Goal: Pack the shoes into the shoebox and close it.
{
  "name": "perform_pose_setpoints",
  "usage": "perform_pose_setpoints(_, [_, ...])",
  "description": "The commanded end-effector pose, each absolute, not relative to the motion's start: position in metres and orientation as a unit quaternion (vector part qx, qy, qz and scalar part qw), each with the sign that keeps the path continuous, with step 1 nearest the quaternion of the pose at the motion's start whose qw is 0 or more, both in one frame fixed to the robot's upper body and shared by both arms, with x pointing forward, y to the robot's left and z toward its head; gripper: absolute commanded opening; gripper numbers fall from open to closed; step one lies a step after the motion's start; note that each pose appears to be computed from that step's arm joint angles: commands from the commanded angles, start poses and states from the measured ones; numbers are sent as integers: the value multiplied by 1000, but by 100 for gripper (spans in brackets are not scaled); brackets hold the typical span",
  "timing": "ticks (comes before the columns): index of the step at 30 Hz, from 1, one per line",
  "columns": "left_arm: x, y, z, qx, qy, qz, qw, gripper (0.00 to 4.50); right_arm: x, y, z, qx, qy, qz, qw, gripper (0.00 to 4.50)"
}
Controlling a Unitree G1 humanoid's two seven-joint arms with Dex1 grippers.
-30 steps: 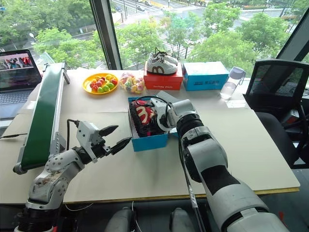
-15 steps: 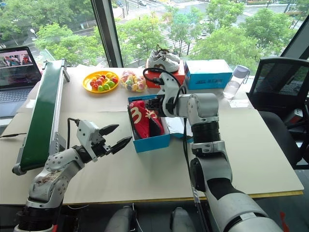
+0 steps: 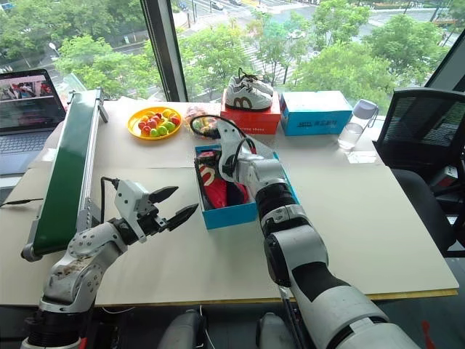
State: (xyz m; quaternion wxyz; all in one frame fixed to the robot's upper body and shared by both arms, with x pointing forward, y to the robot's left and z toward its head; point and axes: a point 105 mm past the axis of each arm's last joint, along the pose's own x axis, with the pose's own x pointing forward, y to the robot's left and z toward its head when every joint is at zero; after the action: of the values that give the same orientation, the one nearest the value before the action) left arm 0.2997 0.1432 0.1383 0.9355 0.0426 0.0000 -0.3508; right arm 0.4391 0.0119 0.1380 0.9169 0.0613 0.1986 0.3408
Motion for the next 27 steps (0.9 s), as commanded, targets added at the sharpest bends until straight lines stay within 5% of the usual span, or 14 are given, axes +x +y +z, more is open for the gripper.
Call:
perform_pose_setpoints(1, [297,142,152,53,-23,-353,934,411,439,9,123,38,209,338,917,2])
perform_pose_setpoints(9, [295,138,153,47,-23,-356,933,411,431,2,88,55,242,319,915,2])
perform_pose_setpoints(15, [291,137,149,50,-19,-362,931,411,436,2,195,210,147,425,868,2])
perform_pose_setpoints(20, [292,142,146,50,-16,-361,931,411,380,-55,265,287,97,512,804,2])
perform_pose_setpoints(22, [293,145,145,51,-15,-359,932,411,363,-71,265,292,98,514,800,2])
perform_pose_setpoints(27, [299,153,146,57,-14,-354,933,411,324,-136,200,224,182,428,857,2])
